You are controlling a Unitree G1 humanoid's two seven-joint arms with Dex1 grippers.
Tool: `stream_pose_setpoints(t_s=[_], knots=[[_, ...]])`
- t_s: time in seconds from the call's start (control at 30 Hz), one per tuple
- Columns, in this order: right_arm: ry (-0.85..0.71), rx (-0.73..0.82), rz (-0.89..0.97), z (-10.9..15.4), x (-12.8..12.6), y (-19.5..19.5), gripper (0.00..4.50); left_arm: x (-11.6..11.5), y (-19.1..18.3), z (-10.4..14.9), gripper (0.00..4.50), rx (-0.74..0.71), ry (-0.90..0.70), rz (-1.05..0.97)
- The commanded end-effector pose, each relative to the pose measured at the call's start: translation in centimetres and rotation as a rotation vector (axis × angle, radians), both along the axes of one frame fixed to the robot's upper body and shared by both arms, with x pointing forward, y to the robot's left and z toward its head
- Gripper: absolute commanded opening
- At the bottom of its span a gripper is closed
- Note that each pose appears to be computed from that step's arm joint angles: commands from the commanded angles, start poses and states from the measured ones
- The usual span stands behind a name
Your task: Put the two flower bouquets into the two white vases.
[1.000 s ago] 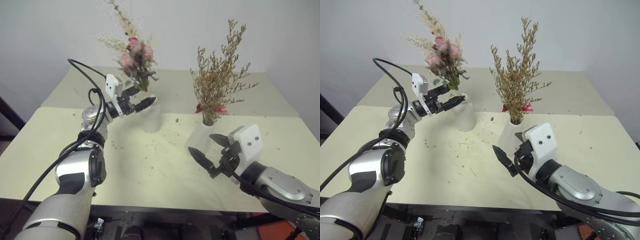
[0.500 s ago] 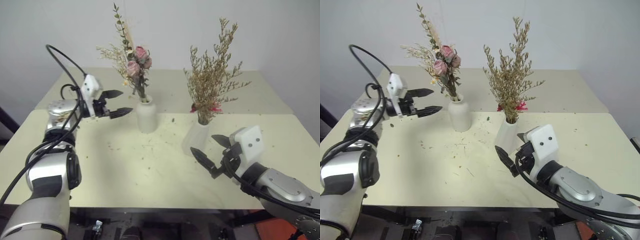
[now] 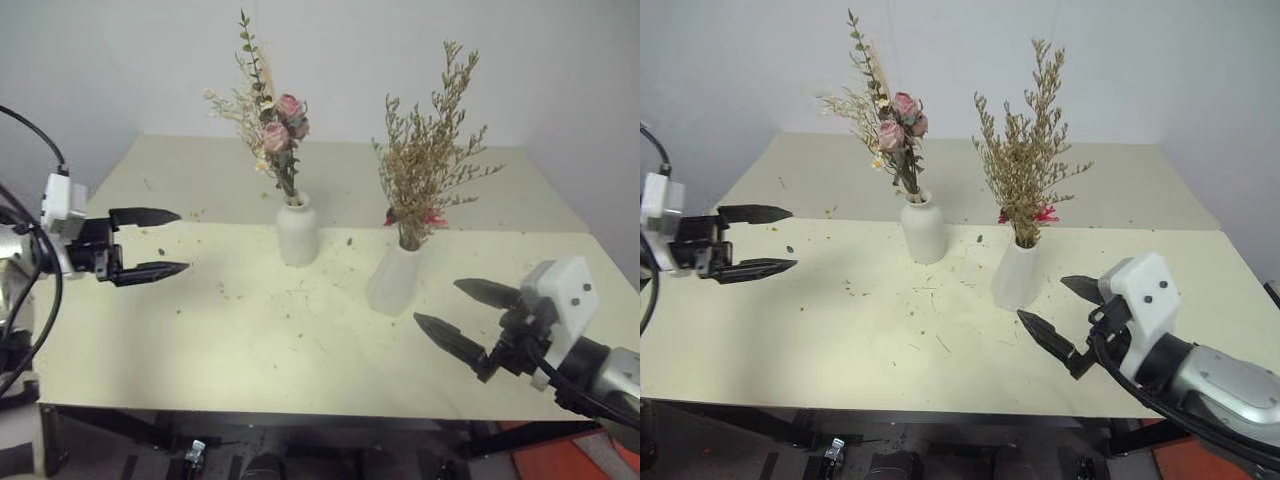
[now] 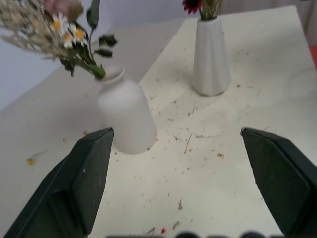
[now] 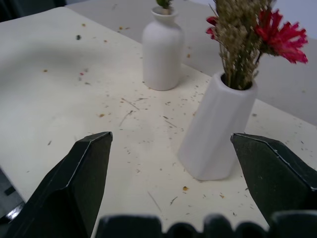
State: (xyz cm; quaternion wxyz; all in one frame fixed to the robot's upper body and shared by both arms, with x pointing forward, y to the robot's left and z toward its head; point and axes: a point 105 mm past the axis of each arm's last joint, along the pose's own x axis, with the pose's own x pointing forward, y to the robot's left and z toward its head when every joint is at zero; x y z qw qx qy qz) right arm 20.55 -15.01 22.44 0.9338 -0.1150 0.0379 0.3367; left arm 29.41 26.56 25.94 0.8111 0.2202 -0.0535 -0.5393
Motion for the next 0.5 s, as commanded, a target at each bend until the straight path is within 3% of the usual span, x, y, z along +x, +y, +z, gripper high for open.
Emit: stream_pose_setpoints(t_s=[0.03,0.5], knots=[[-0.046,-0.029,0.029,1.2,-0.9,-0.3,4.5,-1.7,0.3,1.3,4.47,0.008,-0.029,0.001],[0.026,-0.159,-0.077,1.5,-1.8,-7.2,4.5,-3.0,-0.1,1.1,4.47,-0.009,0.001,-0.021]])
